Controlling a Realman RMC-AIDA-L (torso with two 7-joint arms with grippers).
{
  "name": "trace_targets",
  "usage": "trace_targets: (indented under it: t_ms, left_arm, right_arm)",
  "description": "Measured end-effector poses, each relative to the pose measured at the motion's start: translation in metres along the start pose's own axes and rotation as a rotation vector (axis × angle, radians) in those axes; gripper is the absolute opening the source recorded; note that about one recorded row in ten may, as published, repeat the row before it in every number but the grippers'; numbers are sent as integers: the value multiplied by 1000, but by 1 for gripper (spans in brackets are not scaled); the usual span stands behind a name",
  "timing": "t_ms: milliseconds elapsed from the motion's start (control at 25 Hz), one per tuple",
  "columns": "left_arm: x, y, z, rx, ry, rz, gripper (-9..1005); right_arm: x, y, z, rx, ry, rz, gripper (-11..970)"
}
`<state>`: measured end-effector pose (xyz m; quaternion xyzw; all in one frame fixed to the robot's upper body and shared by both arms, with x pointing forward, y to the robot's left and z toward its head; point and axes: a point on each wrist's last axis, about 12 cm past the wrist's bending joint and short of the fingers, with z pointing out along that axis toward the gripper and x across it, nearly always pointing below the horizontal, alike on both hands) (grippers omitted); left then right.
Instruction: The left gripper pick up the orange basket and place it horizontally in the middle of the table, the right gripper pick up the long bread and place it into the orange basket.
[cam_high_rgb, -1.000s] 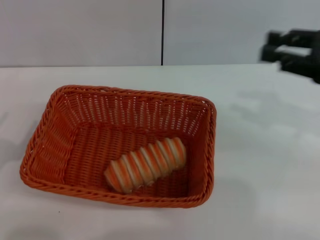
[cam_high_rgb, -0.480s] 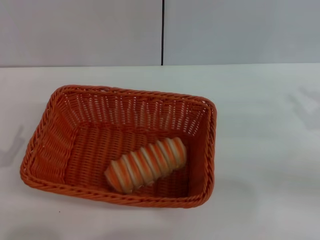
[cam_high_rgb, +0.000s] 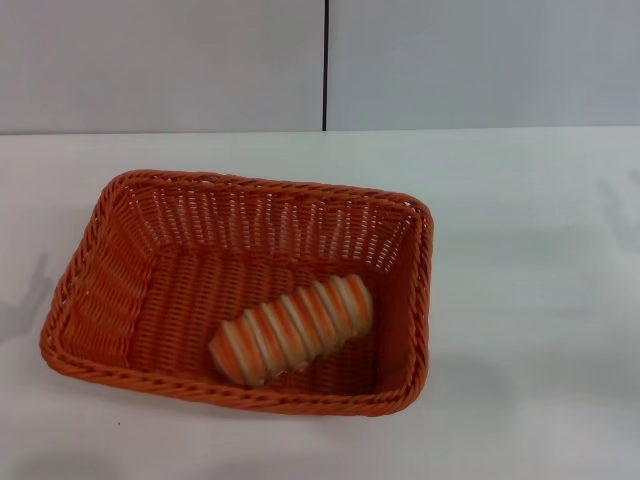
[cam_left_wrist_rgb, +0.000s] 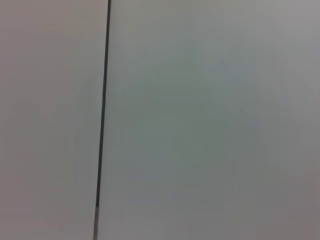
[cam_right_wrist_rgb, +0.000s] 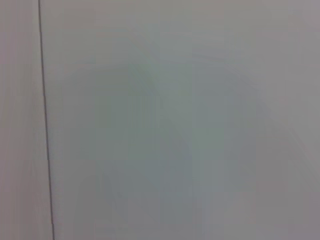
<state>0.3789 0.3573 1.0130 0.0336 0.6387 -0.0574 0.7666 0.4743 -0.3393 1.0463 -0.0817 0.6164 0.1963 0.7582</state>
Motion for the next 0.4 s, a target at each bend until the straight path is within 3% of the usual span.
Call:
trace_targets:
  t_ms: [400]
  left_arm:
    - [6,-8,2,-59,4,-23,813]
  right_arm:
    - [2,1,3,24,-4,19,462]
